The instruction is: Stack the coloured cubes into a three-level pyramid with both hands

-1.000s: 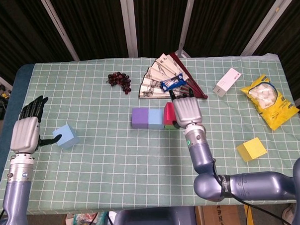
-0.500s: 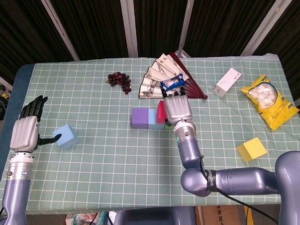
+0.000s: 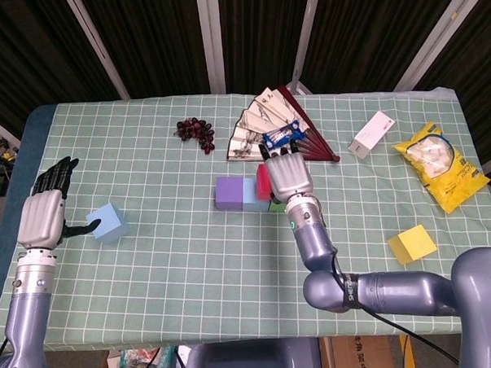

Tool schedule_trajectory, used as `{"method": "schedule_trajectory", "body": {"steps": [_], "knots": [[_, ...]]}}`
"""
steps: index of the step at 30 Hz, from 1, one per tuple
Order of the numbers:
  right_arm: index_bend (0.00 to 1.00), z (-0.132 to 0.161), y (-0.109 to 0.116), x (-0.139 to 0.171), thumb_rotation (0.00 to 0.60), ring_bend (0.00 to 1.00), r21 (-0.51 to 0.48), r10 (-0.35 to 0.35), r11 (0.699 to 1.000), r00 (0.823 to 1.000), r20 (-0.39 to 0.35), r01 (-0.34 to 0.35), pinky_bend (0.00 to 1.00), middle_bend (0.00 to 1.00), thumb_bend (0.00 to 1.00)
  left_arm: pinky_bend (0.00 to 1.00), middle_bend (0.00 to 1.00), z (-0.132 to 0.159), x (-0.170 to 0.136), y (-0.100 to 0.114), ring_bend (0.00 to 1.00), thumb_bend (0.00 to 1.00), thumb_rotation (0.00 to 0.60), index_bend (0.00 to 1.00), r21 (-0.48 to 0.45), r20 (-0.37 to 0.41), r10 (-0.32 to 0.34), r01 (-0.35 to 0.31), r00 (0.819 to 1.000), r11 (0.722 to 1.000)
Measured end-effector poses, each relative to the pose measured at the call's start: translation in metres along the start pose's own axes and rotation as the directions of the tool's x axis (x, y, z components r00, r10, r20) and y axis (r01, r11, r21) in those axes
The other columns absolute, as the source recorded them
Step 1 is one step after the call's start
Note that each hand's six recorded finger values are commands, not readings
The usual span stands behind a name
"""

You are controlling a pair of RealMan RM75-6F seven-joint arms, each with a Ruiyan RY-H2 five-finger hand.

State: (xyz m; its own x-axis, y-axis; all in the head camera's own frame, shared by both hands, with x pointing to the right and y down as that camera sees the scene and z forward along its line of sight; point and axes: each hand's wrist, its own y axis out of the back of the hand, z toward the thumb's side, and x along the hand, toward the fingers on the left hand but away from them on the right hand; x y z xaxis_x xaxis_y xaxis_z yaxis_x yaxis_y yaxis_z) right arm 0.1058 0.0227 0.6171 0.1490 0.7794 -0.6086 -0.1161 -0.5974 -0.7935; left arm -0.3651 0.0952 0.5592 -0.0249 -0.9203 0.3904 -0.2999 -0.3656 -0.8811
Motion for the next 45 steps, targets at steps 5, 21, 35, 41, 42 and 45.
{"method": "schedule_trajectory", "body": {"steps": [5,21,35,41,42,45], "knots": [[0.02,0.002,-0.003,-0.001,0.6,0.22,0.001,0.009,1.0,1.0,-0.001,-0.009,0.0,0.47,0.33,0.06,0.02,-0.001,0.001,-0.001,0.05,0.05,0.6,0.0,0.001,-0.004,-0.002,0.002,1.0,1.0],[0.02,0.002,-0.01,-0.004,0.6,0.22,0.008,0.028,1.0,0.999,0.026,-0.028,0.0,0.47,0.33,0.06,0.02,-0.003,0.002,-0.001,0.05,0.05,0.6,0.0,0.001,-0.01,-0.006,0.006,1.0,1.0],[0.02,0.002,-0.013,-0.004,0.6,0.22,0.01,0.037,0.999,0.999,0.028,-0.038,0.0,0.47,0.33,0.06,0.02,-0.003,0.002,-0.002,0.05,0.05,0.6,0.0,0.002,-0.012,-0.007,0.007,1.0,1.0],[0.02,0.003,-0.016,-0.004,0.6,0.22,0.011,0.042,0.999,0.999,0.028,-0.042,0.0,0.47,0.33,0.06,0.03,-0.004,0.002,-0.003,0.05,0.05,0.6,0.0,0.002,-0.014,-0.011,0.011,1.0,1.0],[0.02,0.003,-0.016,-0.004,0.6,0.22,0.01,0.042,0.999,0.999,0.028,-0.042,0.0,0.47,0.33,0.06,0.02,-0.004,0.002,-0.003,0.05,0.05,0.6,0.0,0.002,-0.015,-0.011,0.011,1.0,1.0],[0.02,0.003,-0.018,-0.005,0.6,0.22,0.009,0.043,0.999,0.999,0.029,-0.044,0.0,0.47,0.33,0.06,0.02,-0.004,0.002,-0.003,0.05,0.05,0.6,0.0,0.002,-0.017,-0.012,0.012,1.0,1.0]]}}
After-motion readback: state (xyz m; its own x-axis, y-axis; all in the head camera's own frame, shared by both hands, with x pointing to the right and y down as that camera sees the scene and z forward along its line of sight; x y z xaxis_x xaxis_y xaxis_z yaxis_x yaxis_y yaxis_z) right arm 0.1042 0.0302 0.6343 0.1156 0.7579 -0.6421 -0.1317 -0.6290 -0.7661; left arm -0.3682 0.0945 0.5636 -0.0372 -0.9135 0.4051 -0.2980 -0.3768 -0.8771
